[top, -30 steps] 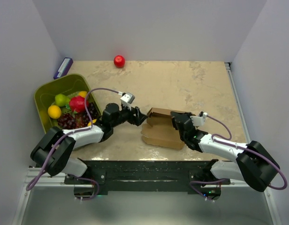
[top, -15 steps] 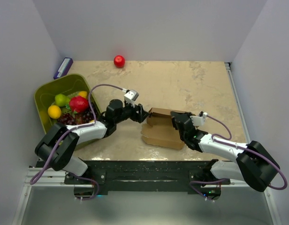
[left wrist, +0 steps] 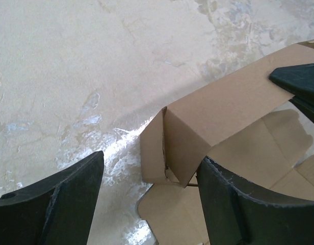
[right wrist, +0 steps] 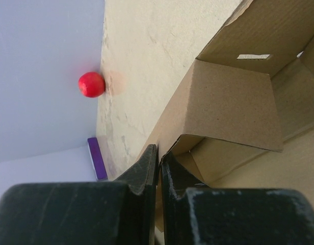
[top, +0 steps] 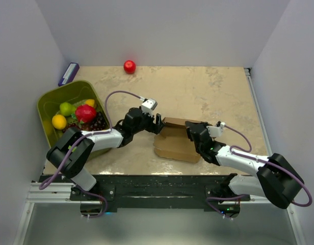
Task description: Fold the paper box
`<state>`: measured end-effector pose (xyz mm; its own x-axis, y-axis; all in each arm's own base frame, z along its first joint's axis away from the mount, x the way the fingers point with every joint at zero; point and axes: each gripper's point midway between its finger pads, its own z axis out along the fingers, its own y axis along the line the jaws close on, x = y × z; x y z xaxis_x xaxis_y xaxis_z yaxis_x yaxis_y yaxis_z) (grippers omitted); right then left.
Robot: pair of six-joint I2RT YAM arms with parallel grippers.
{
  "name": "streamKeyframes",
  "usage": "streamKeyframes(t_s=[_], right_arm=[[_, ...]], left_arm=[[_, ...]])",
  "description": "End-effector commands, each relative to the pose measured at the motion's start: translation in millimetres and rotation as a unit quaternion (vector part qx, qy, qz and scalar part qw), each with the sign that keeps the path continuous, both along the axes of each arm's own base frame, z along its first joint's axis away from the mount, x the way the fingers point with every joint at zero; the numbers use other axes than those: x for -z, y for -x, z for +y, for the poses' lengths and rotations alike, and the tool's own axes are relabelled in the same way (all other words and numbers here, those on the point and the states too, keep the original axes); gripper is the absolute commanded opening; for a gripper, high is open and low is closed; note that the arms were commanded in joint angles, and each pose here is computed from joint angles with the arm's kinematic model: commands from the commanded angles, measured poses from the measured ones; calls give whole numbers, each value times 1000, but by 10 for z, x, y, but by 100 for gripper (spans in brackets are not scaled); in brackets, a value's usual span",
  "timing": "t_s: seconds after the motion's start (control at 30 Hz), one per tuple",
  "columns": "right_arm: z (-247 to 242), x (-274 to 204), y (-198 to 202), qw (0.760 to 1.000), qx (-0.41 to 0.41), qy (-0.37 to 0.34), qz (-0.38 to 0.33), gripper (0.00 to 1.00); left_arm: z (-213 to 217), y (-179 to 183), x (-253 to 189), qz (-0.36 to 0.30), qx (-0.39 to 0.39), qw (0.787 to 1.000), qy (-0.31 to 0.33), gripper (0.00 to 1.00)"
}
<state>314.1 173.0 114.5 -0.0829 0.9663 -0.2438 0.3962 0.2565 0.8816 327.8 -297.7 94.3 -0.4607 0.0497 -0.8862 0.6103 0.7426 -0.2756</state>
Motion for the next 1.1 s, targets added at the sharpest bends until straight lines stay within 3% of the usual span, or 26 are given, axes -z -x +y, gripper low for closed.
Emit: streamKeyframes(t_s=[0.0, 0.7, 0.93, 1.07], right_arm=[[-145, 32, -10, 999, 22, 44, 5, 6], [-192, 10, 2, 998, 30, 52, 5, 6], [-196, 15, -1, 998, 32, 53, 5, 6], [-189, 2, -2, 998, 29, 53, 4, 6]], left_arm=[[63, -129, 7, -18, -27, 999, -30, 77], [332, 12, -71, -24, -52, 997, -59, 76], [146, 103, -523, -55, -9, 998, 11, 76], [143, 23, -706, -73, -25, 997, 25, 76]])
